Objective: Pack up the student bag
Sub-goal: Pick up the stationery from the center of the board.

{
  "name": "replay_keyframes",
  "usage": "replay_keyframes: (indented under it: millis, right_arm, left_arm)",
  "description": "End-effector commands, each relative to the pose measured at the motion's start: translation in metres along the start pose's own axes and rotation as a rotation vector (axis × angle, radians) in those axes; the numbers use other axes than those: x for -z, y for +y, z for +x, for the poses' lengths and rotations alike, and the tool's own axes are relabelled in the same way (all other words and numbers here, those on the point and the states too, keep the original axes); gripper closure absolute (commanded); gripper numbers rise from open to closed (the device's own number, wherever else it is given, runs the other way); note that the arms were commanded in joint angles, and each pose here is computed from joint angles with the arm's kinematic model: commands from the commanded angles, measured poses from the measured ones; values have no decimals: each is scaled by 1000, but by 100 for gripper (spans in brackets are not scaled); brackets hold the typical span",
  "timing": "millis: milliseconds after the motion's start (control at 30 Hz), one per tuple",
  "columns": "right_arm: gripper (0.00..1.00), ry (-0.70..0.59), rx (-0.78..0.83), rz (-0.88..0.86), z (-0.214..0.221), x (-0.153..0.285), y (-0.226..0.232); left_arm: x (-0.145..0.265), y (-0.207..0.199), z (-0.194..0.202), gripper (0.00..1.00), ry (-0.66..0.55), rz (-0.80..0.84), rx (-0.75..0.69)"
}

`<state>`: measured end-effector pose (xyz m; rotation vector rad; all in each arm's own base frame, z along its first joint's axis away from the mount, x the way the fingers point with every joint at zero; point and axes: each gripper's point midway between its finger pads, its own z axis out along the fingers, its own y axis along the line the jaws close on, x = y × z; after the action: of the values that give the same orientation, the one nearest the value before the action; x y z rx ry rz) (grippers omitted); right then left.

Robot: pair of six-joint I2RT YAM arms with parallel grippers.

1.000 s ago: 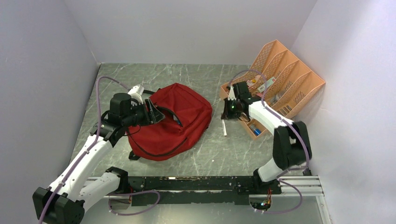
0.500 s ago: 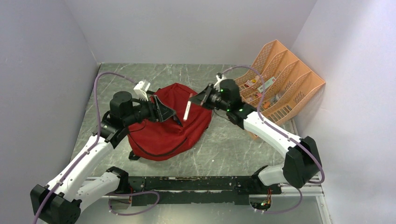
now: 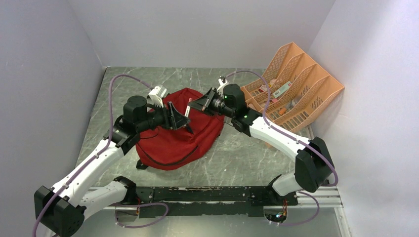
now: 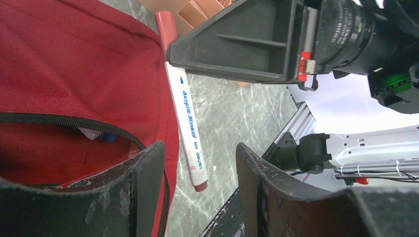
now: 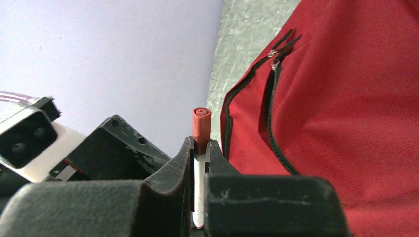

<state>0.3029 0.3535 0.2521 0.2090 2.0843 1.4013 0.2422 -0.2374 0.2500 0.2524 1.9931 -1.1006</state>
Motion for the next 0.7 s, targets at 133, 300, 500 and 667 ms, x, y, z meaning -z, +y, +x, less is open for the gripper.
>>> replay_keyframes:
  millis: [133, 300, 500, 667]
  right_arm:
    - [100, 42, 37, -136, 1, -5, 44]
    - [100, 42, 71, -132, 4, -4, 45]
    - [66, 7, 123, -113, 2, 3, 39]
    - [55, -26, 175, -89, -3, 11, 35]
  left_arm:
    - [-6, 2, -3, 54, -9, -8, -20]
    - [-5, 2, -5, 74, -17, -15, -18]
    - [-3, 6, -4, 95, -30, -38, -2]
    - [-4, 12, -2, 95, -34, -60, 28]
